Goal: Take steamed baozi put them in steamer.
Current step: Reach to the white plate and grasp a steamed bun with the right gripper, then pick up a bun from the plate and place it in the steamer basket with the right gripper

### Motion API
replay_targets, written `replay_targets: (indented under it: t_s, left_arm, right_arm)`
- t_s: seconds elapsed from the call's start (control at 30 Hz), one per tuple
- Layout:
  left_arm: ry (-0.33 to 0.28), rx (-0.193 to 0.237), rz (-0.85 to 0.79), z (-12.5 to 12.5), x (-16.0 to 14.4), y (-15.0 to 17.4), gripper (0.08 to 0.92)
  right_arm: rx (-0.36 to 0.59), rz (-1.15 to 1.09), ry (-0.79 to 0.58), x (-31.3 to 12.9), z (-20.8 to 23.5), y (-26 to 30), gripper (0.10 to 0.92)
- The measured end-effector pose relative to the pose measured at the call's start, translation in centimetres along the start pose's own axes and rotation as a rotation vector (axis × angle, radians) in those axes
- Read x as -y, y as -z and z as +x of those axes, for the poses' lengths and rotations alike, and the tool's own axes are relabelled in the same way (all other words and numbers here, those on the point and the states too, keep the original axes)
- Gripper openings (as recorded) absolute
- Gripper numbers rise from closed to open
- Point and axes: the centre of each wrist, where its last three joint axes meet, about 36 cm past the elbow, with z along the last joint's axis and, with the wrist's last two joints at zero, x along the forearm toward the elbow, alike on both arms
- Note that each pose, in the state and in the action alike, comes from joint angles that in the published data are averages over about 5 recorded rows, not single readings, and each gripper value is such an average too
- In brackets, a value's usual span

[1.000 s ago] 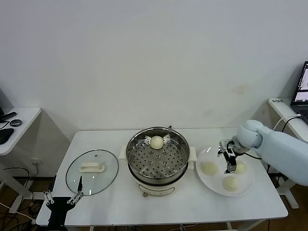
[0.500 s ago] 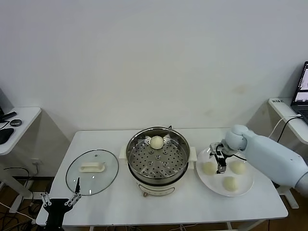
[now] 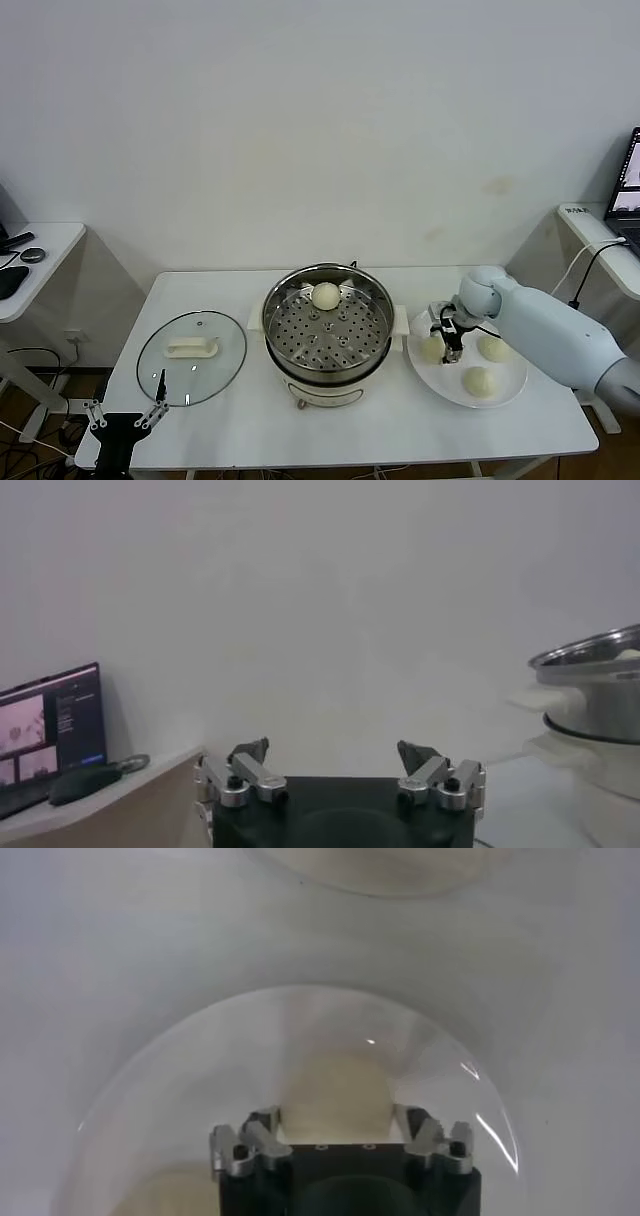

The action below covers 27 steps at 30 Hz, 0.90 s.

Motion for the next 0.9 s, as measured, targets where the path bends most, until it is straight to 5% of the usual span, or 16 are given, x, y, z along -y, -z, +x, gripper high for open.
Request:
replay_targets:
  t_s: [0.37, 0.9]
  left_arm:
    - [-0.004, 0.009, 0.002, -0.1, 0.1, 0.3, 0.823]
    - [-0.031, 0.044, 0.014, -1.7, 0.4, 0.8, 0.823]
  right_arm:
    - [0.001, -0.004, -0.013, 0.6, 3.1, -0.4, 0.534]
    - [0.085, 0.01, -0.178, 4.1, 21.4, 7.0, 0.552]
